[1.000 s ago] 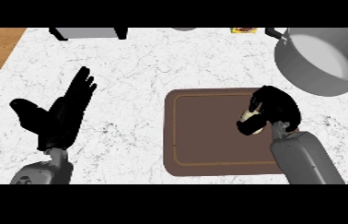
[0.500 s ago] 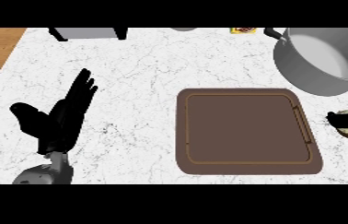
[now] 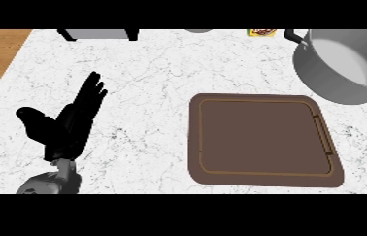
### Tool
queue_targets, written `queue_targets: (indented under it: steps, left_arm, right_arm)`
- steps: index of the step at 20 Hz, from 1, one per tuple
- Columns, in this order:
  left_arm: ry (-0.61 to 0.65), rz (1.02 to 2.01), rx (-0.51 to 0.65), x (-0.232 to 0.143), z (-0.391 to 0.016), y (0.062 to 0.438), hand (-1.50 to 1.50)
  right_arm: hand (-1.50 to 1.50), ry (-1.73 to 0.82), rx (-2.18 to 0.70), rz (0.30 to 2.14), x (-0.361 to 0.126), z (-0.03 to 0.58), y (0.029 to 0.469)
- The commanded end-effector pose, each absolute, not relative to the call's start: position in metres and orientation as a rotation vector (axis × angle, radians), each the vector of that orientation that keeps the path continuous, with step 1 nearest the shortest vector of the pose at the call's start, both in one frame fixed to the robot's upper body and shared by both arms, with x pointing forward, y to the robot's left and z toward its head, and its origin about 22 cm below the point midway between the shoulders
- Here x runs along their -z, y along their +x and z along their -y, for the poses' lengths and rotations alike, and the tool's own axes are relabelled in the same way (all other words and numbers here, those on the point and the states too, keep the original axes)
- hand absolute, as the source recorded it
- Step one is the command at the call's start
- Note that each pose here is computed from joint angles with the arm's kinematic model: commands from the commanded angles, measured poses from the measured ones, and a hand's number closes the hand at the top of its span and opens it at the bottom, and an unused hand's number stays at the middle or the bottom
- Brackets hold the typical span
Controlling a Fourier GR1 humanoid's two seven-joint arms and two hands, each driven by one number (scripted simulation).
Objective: Pick the cupcake from the tray and place it in the pot
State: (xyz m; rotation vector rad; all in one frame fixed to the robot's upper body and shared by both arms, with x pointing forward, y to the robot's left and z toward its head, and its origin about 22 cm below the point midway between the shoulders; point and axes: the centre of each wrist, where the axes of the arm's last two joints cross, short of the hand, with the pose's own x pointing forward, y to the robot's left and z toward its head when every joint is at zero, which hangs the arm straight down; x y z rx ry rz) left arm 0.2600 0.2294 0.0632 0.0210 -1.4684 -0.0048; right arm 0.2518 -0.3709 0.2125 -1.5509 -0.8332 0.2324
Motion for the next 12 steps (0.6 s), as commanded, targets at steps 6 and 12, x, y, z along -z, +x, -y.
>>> queue_targets:
  steps: [6,12]
  left_arm:
    - [0.011,1.482,0.016,-0.061,-0.211,0.264,0.0]
    - [0.004,1.49,0.047,-0.053,-0.216,0.27,0.0]
  right_arm:
    - [1.5,-1.592,-0.172,1.115,-0.311,0.36,0.262]
    - [1.5,-1.543,-0.149,1.056,-0.308,0.371,0.327]
